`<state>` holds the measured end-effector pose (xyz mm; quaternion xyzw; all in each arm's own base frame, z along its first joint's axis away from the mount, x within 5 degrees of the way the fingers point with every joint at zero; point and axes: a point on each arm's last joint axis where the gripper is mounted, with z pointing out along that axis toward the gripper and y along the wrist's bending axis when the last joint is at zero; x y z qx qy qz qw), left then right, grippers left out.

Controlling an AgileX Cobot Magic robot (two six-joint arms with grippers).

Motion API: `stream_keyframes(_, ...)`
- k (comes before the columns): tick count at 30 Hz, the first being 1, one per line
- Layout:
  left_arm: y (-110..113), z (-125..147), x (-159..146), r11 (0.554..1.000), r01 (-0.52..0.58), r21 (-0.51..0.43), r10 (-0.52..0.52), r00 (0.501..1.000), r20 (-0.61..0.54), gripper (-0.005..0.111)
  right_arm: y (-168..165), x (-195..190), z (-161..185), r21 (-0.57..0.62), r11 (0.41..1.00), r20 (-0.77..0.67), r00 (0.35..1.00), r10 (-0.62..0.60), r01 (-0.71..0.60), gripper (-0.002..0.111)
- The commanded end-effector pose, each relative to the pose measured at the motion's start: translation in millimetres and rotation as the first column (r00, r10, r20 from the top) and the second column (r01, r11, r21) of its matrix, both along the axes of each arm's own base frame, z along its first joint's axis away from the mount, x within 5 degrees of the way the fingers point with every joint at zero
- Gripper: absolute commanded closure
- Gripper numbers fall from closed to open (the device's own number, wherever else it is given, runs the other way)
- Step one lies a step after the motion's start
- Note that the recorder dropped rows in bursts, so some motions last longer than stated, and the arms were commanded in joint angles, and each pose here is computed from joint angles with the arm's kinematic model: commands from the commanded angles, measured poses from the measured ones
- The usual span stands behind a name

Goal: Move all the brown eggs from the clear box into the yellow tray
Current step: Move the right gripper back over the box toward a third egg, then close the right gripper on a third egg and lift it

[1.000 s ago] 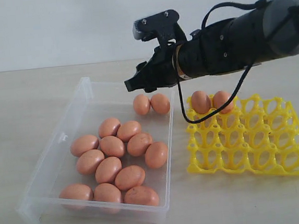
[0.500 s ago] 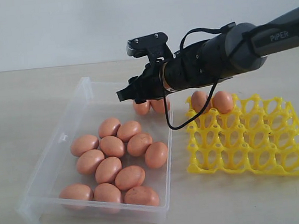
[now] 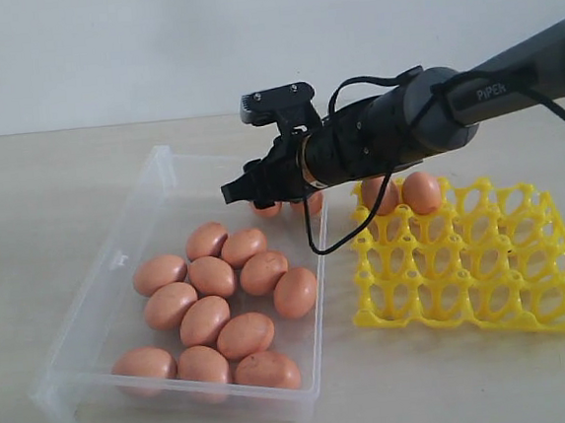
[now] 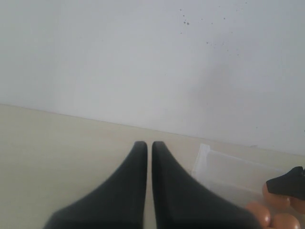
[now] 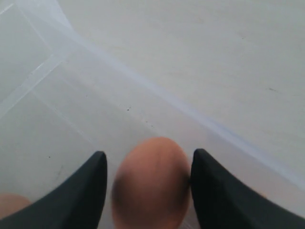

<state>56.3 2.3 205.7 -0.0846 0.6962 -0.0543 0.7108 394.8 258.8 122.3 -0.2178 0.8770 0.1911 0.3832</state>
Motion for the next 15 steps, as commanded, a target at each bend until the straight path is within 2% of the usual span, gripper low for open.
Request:
stream_keyframes(1, -0.2, 1.3, 0.1, 1.000, 0.004, -0.002, -0.004, 1.000, 0.002, 0.103, 1.8, 2.4, -4.6, 0.000, 1.000, -0.004, 1.000, 0.002, -0.002, 0.060)
stream_keyframes(8, -0.2, 1.3, 0.1, 1.000, 0.004, -0.002, -0.004, 1.000, 0.002, 0.103, 1.5, 3.0, -4.6, -0.019, 1.000, 0.010, 1.000, 0.013, -0.013, 0.060)
stream_keyframes(15, -0.2, 1.3, 0.1, 1.000, 0.004, -0.002, -0.004, 1.000, 0.002, 0.103, 5.2, -0.6, -4.8, -0.094, 0.983, 0.064, 0.984, 0.165, -0.158, 0.060)
